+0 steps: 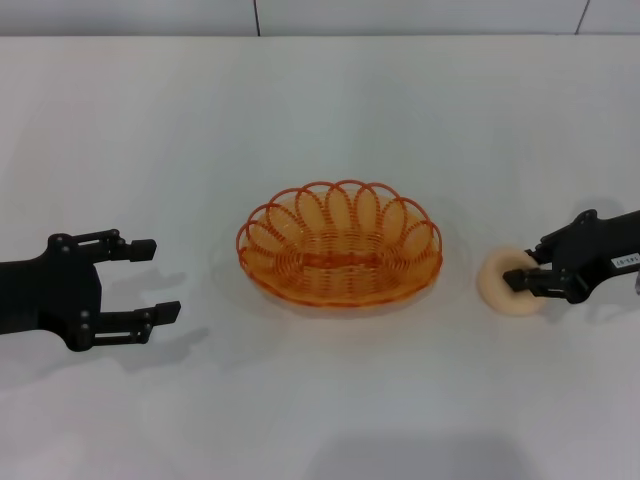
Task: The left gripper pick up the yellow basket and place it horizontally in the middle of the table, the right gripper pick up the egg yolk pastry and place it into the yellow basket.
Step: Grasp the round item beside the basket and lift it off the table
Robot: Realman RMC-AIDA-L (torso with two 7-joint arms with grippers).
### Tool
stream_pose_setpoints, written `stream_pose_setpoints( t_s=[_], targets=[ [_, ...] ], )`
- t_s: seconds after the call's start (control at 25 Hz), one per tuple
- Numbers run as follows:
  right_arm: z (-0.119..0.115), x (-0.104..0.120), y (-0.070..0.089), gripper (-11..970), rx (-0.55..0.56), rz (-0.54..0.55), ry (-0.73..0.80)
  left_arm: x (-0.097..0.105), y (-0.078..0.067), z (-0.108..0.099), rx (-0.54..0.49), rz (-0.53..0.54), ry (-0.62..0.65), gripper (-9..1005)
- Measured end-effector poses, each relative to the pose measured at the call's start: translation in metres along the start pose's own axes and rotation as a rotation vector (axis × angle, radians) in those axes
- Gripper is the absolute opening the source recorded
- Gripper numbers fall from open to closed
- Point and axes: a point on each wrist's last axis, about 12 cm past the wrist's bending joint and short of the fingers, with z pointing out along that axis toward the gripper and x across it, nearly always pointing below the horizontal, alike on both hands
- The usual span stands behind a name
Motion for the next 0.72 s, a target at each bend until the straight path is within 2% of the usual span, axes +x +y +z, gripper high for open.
stream_pose_setpoints(
  t_s=[0.28,0.48,0.72],
  targets=[
    [0.0,-0.003,0.001,287,-0.009,-0.001,-0.02,0.001,-0.001,-0.001,0.005,0.001,0.0,784],
    [-0.005,-0.006,0.002,80,-0.019,-0.009,-0.034,0.002,-0.004,-0.001,0.015,0.011,-0.003,784],
    [-0.034,-0.019,0.002,47,0.001,-0.031,-0.091,0.002,-0.006,-0.003,0.023,0.013,-0.004,784]
  ],
)
